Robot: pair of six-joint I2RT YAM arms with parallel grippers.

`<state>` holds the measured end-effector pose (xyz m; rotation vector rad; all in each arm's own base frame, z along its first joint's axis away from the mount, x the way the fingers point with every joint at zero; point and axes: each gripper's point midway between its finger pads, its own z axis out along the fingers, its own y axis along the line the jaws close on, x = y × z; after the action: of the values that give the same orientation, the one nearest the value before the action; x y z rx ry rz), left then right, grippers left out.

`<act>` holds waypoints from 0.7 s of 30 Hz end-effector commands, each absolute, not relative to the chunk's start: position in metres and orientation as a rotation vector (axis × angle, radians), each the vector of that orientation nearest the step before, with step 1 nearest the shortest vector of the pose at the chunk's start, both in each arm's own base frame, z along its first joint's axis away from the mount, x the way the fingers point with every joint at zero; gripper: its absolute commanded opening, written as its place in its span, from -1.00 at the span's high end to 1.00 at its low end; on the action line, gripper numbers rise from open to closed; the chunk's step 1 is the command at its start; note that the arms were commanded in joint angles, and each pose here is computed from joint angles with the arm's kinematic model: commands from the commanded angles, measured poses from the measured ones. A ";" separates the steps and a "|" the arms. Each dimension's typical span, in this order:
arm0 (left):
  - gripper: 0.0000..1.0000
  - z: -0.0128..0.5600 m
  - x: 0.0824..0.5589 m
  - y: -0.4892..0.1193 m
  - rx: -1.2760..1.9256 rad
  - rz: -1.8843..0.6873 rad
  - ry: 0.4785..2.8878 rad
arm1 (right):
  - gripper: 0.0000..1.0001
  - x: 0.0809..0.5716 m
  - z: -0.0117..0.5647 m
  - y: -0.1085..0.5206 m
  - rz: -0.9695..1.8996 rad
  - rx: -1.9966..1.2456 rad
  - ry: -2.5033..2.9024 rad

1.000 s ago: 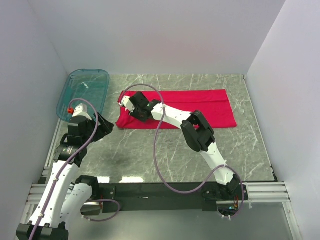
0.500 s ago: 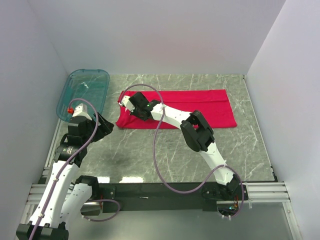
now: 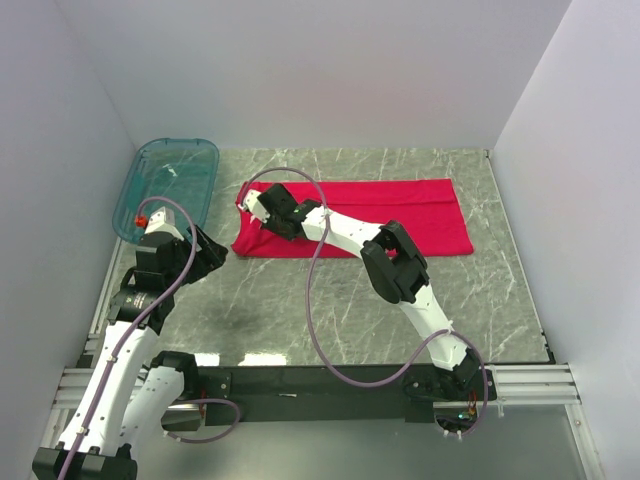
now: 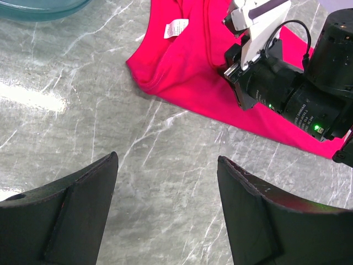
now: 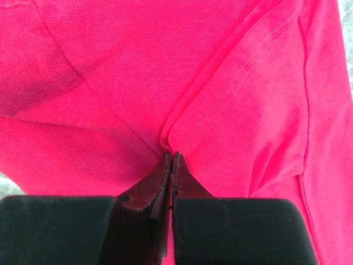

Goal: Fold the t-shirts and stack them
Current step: Fold the tshirt

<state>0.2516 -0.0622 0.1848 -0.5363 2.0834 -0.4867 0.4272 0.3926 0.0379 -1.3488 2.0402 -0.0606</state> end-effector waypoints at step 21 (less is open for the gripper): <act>-0.55 0.190 0.254 -0.066 -0.524 -0.519 2.064 | -0.22 0.538 0.161 0.227 -0.435 -0.603 2.000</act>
<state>0.2514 -0.0629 0.1849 -0.5342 2.0846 -0.4907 0.5334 0.2448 0.1035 -0.7661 2.0751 -0.4251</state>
